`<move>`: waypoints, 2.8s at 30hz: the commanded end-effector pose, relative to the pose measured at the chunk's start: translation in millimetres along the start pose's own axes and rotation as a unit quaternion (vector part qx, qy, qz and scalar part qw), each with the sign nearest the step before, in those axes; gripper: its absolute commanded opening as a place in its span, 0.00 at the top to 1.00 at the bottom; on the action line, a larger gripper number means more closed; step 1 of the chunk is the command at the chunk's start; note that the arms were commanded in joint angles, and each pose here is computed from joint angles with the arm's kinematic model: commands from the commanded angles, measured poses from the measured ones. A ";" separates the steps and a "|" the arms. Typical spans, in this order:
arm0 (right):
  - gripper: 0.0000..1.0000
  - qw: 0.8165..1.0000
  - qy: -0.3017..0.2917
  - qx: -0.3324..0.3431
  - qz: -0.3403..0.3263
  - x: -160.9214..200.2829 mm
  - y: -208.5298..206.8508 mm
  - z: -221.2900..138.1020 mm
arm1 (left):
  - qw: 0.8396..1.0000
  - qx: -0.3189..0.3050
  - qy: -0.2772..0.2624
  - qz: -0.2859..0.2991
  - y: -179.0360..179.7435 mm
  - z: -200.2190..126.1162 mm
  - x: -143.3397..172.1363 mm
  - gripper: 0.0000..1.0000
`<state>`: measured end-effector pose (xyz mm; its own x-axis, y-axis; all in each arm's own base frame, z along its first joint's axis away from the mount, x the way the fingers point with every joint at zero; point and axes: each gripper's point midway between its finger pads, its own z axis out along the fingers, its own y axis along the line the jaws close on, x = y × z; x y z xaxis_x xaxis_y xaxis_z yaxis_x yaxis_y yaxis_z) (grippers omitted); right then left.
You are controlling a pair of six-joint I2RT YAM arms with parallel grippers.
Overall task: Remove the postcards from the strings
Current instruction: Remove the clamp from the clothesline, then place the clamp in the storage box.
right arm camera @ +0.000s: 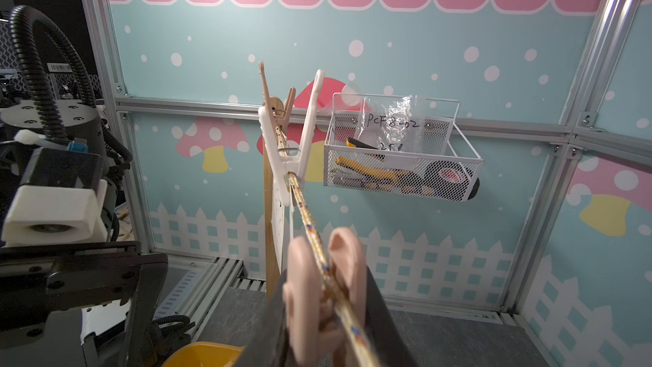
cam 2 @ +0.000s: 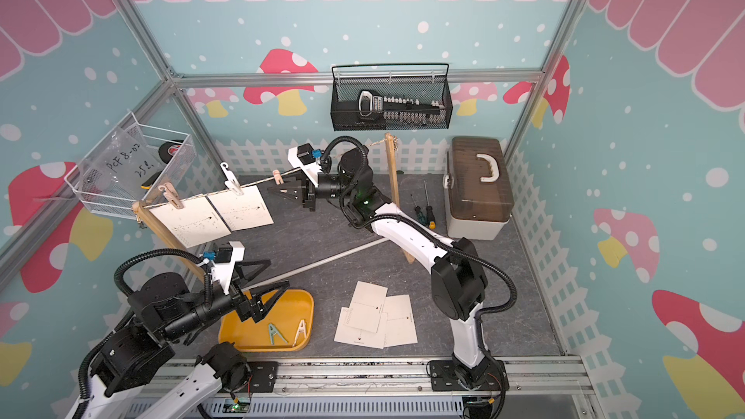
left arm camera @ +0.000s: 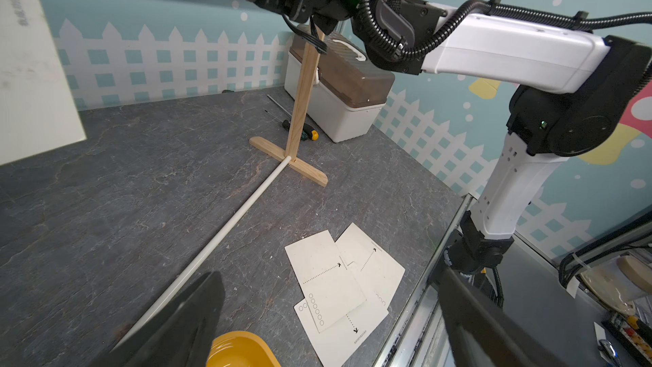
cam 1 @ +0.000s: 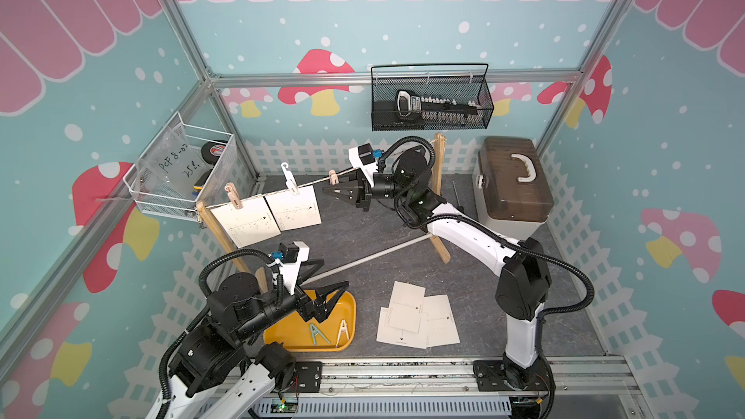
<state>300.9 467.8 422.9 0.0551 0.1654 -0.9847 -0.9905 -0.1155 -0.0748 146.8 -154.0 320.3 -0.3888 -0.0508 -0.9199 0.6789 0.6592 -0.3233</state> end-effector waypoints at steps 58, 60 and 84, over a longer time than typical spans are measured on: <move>0.84 0.960 0.278 -0.012 -0.001 239.8 149.0 -8.8 | 0.911 -0.324 -0.104 -0.234 108.3 -66.2 19.3 0.01; 0.81 0.959 0.283 -0.019 0.000 245.5 154.9 -7.5 | 0.912 -0.323 -0.106 -0.231 108.6 -64.6 18.3 0.01; 0.49 0.957 0.265 0.069 -0.096 184.4 130.1 -31.7 | 0.942 -0.230 -0.070 -0.233 86.4 -14.6 4.8 0.01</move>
<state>171.5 464.8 178.3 0.1727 -0.4219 -0.8900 -0.9849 -0.0611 -0.1622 190.6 -75.5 290.2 -0.4505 -0.4914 -0.7454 0.0643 0.8149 -0.5761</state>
